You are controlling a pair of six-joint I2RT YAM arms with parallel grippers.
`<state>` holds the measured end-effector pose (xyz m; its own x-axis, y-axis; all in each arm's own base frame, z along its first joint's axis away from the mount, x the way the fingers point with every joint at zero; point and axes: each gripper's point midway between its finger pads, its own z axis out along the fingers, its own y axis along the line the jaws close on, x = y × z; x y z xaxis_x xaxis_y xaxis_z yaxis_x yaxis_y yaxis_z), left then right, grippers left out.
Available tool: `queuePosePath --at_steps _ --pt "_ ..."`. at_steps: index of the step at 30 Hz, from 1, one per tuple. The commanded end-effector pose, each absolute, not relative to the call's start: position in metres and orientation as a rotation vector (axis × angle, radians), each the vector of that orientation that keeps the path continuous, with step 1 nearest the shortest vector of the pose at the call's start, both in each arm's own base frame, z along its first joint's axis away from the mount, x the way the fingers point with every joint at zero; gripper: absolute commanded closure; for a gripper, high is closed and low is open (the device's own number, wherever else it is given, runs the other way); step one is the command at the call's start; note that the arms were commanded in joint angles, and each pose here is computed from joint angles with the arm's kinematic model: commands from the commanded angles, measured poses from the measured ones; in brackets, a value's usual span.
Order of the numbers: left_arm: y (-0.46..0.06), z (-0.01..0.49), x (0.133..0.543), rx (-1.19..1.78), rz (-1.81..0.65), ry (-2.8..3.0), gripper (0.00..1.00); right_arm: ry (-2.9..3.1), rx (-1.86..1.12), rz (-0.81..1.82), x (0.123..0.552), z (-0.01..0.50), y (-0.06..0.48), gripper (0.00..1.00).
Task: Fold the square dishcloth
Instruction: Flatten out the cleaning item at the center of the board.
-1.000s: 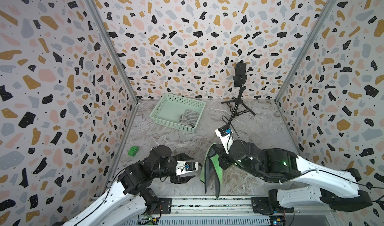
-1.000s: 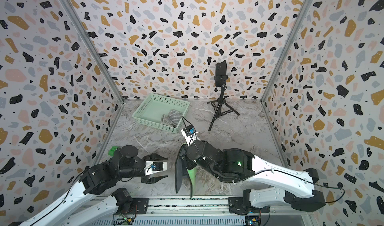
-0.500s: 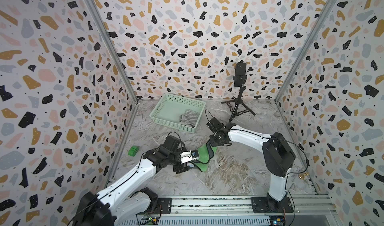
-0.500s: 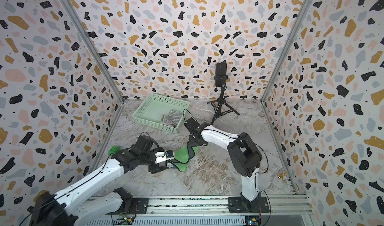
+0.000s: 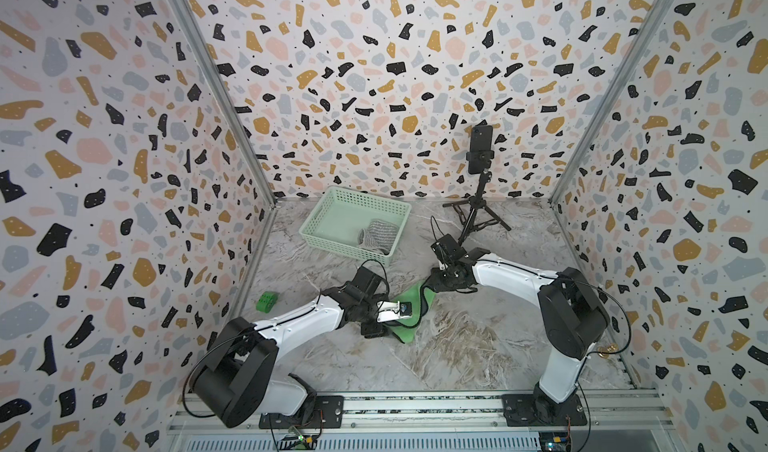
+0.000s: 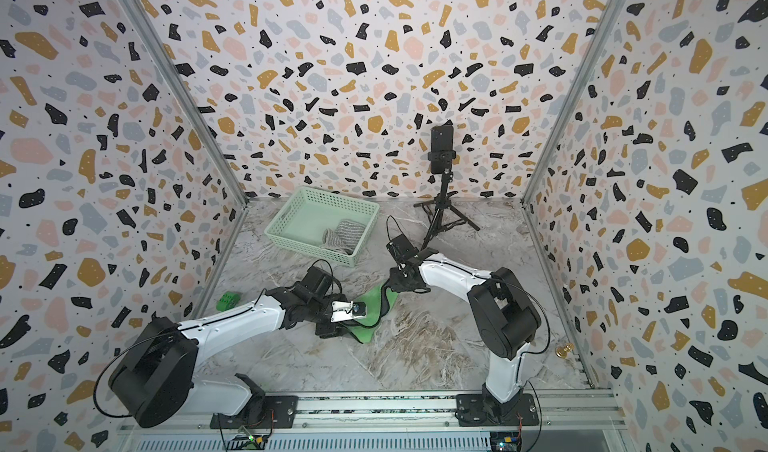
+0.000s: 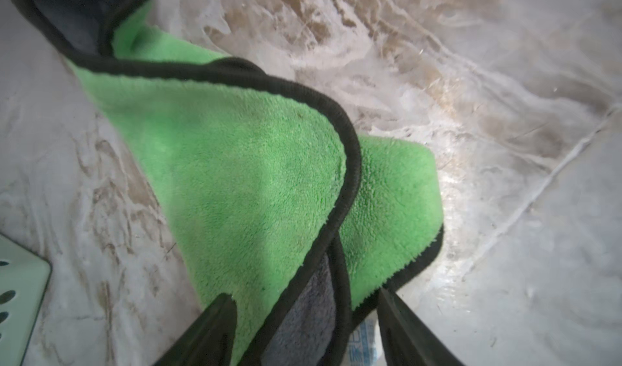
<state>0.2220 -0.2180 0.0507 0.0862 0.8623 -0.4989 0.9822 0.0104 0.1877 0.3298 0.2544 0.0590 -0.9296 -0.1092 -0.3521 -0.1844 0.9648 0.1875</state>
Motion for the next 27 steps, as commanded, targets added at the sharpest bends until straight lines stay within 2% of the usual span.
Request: queuePosePath --at_steps 1,4,5,6,13,19,22,25,27 --pt "-0.23 0.068 0.243 1.878 -0.263 1.716 0.5 2.696 -0.232 0.435 0.33 0.088 0.268 1.0" --pt "-0.233 0.079 0.244 1.857 -0.275 1.728 0.89 2.667 -0.243 0.473 0.326 0.098 0.267 1.0" --pt "-0.233 0.084 0.242 1.853 -0.275 1.712 0.97 2.656 -0.247 0.481 0.324 0.102 0.267 1.0" --pt "-0.233 0.088 0.238 1.852 -0.278 1.695 1.0 2.646 -0.249 0.486 0.322 0.105 0.265 1.0" --pt "-0.218 0.127 0.193 1.845 -0.318 1.649 1.0 2.533 -0.328 0.517 0.291 0.152 0.258 1.0" --pt "-0.196 0.216 0.093 1.833 -0.489 1.508 1.0 2.343 -0.462 0.52 0.224 0.23 0.248 1.0" --pt "-0.179 0.257 0.059 1.816 -0.588 1.512 1.0 2.273 -0.503 0.58 0.189 0.263 0.239 1.0" --pt "-0.168 0.271 0.049 1.786 -0.615 1.561 1.0 2.253 -0.515 0.63 0.176 0.276 0.232 1.0" --pt "-0.17 0.257 0.066 1.759 -0.535 1.618 1.0 2.275 -0.533 0.57 0.183 0.267 0.235 1.0"
